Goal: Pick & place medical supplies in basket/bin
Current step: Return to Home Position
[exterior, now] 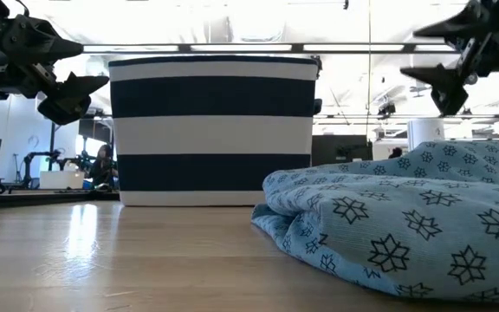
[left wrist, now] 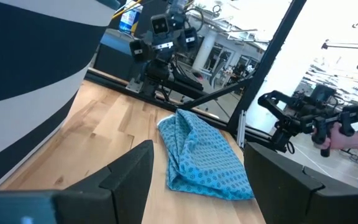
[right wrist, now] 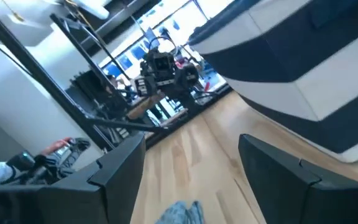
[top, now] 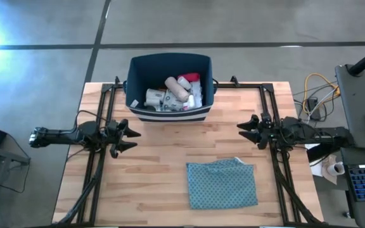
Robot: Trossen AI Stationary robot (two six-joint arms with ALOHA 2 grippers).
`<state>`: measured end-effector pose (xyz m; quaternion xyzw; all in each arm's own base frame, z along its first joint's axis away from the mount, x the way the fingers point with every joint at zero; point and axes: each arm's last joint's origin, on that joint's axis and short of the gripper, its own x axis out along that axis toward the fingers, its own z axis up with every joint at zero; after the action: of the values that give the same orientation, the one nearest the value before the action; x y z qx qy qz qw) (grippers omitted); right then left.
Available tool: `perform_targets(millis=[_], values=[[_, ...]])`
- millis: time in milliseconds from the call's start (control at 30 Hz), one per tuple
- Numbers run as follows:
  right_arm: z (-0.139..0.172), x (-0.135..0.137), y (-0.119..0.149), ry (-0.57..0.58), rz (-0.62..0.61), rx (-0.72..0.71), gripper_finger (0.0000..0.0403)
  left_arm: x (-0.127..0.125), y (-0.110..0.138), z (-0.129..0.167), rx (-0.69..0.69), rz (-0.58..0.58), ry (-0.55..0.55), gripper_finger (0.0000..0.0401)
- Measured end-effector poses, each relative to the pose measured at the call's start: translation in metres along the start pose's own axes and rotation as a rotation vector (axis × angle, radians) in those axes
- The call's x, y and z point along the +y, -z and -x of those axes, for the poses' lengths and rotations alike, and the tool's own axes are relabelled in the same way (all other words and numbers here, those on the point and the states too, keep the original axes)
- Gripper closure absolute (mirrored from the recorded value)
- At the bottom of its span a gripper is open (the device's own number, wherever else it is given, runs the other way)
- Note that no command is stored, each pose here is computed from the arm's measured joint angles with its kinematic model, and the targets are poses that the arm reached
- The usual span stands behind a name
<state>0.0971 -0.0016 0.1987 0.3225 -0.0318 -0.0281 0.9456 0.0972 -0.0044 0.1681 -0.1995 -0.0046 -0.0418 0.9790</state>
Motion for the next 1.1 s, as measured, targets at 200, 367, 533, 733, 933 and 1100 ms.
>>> perform_targets(millis=[200,367,533,733,933,1100], values=[[0.003,-0.010,0.012,-0.051,0.028,-0.069,0.0156,0.000,0.000,0.000,0.000,0.000,0.000,0.0171],[0.001,-0.015,0.017,0.004,0.055,-0.082,0.0151,0.000,0.000,0.000,0.001,0.000,0.000,0.0171],[0.001,-0.016,0.017,0.019,0.114,-0.078,0.0147,0.000,0.000,0.000,0.001,0.000,0.000,0.0171],[-0.002,-0.021,0.025,0.087,0.320,0.013,0.0151,0.000,0.000,0.000,0.001,0.000,0.000,0.0171],[-0.004,-0.024,0.028,0.107,0.596,0.065,0.0153,0.000,0.000,0.000,0.001,0.000,0.000,0.0171],[-0.005,-0.025,0.029,0.111,0.678,0.085,0.0147,0.000,0.000,0.000,0.001,0.000,0.000,0.0171]])
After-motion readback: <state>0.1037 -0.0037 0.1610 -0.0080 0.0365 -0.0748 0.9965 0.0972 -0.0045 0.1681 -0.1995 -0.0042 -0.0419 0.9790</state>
